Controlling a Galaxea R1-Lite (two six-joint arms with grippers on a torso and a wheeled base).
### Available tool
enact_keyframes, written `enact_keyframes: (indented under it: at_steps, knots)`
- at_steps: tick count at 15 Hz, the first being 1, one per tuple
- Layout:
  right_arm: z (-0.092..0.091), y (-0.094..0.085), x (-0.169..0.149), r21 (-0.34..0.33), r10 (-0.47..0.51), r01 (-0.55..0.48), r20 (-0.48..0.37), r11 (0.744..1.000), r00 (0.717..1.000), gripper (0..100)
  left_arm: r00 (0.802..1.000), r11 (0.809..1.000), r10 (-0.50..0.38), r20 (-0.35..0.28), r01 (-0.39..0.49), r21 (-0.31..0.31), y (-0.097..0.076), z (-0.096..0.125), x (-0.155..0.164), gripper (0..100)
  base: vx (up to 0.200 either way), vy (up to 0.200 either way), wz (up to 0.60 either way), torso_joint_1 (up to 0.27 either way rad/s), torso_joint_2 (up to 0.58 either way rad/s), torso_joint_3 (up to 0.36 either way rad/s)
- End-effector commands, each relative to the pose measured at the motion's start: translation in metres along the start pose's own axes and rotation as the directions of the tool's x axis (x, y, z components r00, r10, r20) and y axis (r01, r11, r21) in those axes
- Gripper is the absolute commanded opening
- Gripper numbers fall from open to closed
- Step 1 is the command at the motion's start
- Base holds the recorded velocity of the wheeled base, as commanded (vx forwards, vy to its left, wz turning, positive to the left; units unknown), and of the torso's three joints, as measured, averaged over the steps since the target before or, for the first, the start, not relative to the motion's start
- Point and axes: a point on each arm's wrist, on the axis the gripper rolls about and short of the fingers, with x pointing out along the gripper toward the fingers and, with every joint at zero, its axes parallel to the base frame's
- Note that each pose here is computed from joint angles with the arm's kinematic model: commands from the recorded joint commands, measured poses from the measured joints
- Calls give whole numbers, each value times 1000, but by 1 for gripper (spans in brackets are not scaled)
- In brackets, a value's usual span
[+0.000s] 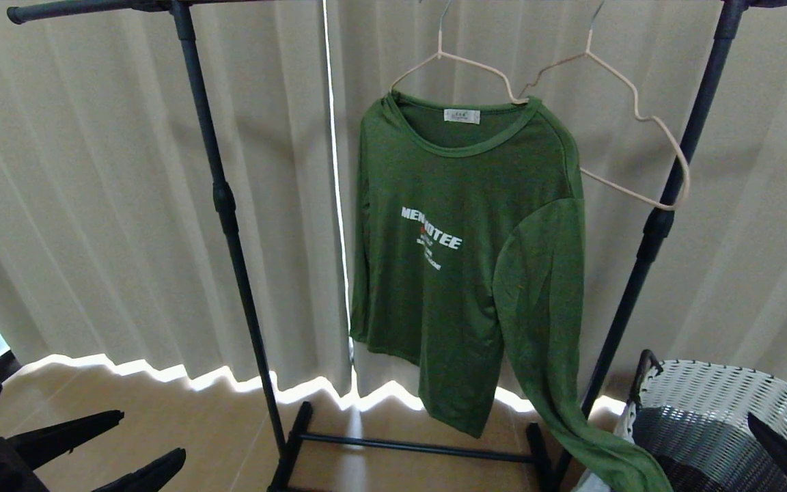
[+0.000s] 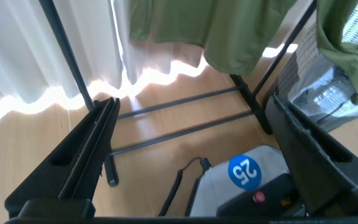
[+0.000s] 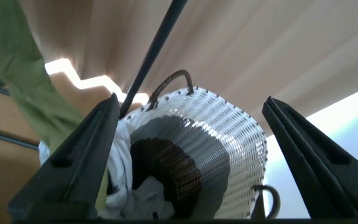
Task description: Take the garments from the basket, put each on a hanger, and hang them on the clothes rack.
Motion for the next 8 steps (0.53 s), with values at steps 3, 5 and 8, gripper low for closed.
enact_keyframes:
  at_steps: [3, 5, 8]
  knots:
    - [0, 0, -1, 0, 0, 0, 1, 1000, 1000, 100, 1000, 1000, 0, 1, 0, 0, 0, 0, 0, 100, 0, 0, 0, -424, 22, -347]
    - [-1, 0, -1, 0, 0, 0, 1, 1000, 1000, 100, 1000, 1000, 0, 3, 0, 1, 0, 0, 0, 100, 0, 0, 0, -75, 10, -73]
    - [-4, 2, -1, -3, 4, -5, -10, 1000, 1000, 100, 1000, 1000, 0, 3, 0, 1, 0, 0, 0, 100, 0, 0, 0, 0, 0, 0]
